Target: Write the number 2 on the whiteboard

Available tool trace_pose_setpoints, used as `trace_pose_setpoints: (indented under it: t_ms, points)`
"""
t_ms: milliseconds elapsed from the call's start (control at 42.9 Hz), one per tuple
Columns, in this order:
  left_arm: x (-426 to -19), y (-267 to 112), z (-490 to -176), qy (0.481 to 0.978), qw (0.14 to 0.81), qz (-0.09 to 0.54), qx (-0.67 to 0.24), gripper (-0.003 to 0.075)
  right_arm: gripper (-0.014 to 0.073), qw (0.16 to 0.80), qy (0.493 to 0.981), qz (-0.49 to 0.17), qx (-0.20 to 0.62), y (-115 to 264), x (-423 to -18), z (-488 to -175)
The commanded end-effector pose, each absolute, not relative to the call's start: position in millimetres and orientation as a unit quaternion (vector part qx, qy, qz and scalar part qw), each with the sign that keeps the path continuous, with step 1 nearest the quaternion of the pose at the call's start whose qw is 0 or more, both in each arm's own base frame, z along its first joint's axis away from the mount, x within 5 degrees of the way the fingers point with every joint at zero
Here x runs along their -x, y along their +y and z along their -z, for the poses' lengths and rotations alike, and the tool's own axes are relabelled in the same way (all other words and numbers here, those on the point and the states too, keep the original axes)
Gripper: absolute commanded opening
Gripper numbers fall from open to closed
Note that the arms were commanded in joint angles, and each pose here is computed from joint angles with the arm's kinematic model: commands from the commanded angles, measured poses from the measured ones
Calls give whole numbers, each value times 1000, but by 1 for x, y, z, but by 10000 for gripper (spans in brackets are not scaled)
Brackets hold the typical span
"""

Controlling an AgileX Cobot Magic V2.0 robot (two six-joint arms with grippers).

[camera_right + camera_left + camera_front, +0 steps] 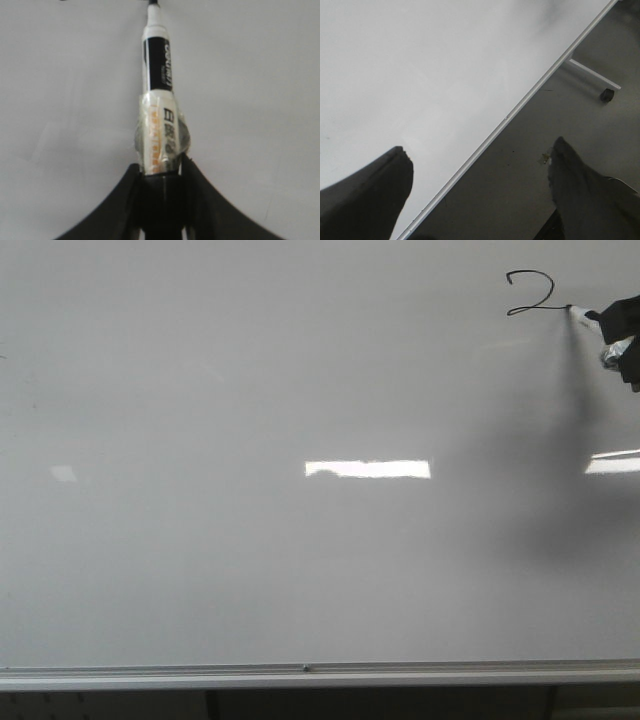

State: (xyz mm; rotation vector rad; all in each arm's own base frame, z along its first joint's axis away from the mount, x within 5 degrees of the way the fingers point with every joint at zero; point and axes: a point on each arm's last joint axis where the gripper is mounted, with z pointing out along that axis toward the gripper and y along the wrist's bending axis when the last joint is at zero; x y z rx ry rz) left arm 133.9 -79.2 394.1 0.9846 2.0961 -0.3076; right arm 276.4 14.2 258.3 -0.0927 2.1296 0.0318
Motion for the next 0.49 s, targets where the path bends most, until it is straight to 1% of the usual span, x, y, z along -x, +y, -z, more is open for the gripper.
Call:
trace_pose_setpoints:
  t_ms: [0,117,233,373,467]
  points:
    - [-134,-80,-407,812,432,134,-370,545,-80,540,841,-9,35,12,-269,-292]
    - [-134,-80,-407,812,432,134,-370,545,-80,530,846,-26,51,17,-248,-306]
    - [-135,-81,-407,812,431,134,-371,545,-80,505,857,-53,88,30,-226,-315]
    - [-134,-81,-407,810,432,133,-374,545,-80,461,862,-79,193,55,-198,-317]
    - [-134,-82,-407,800,434,130,-393,545,-80,439,849,-91,278,74,-183,-317]
